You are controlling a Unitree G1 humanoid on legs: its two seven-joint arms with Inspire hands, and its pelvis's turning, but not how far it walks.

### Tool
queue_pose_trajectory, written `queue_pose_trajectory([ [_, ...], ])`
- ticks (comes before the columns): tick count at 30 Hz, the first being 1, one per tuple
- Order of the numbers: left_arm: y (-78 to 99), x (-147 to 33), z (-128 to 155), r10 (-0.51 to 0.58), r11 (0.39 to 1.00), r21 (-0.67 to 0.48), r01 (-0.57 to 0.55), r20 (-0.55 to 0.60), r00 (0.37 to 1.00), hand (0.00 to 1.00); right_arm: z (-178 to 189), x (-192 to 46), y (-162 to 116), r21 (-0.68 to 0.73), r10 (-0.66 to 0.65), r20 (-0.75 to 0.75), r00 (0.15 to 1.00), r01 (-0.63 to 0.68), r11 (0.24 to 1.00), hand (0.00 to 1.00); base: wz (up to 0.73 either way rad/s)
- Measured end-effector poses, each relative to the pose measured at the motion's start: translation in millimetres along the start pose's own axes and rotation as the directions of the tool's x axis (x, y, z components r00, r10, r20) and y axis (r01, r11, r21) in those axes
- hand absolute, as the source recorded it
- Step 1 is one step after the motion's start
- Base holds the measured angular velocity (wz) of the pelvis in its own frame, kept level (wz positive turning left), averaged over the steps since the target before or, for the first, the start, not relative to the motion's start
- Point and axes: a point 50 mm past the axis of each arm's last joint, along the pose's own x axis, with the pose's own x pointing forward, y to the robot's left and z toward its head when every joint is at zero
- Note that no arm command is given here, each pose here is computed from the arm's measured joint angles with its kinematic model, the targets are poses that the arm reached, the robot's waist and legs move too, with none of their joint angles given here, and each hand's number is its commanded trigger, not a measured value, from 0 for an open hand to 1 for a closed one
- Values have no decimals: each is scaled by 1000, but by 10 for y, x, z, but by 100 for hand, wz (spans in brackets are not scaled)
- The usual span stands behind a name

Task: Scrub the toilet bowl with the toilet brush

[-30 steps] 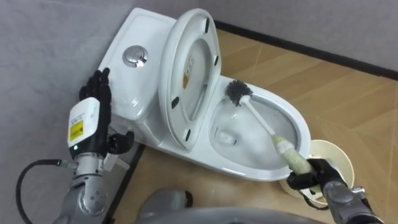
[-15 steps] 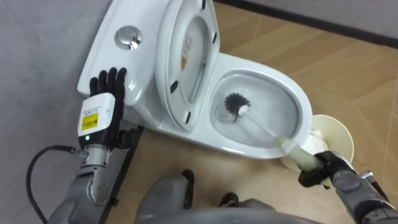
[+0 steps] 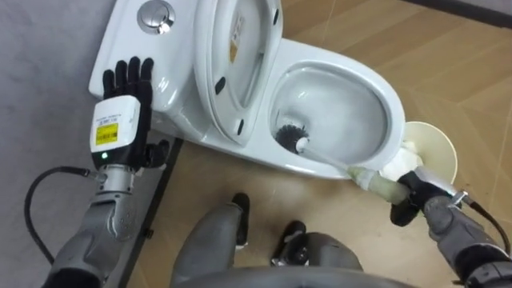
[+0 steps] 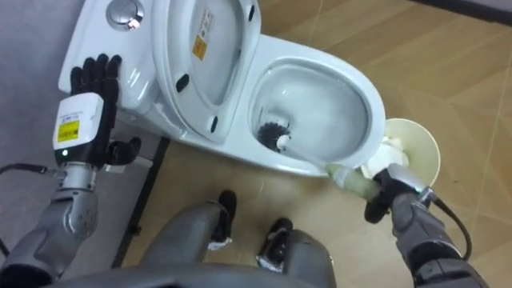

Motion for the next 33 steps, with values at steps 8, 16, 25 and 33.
queue_pose_trajectory([
  [8, 92, 224, 69, 54, 998, 36, -57, 63, 997, 0, 139, 56, -324, -186, -123, 73, 990, 135, 973, 100, 0],
  [16, 360, 581, 198, 133, 985, 88, -149, 173, 976, 0, 314, 155, -1203, -293, -317, 129, 940, 342, 893, 100, -1],
  [25, 479, 658, 232, 168, 978, 91, -187, 187, 968, 0, 421, 147, -1731, -146, -445, 62, 894, 449, 882, 100, 7],
  [33, 500, 629, 235, 185, 976, 87, -201, 167, 969, 0, 283, 150, -1712, 112, -467, -51, 883, 470, 876, 100, -3],
])
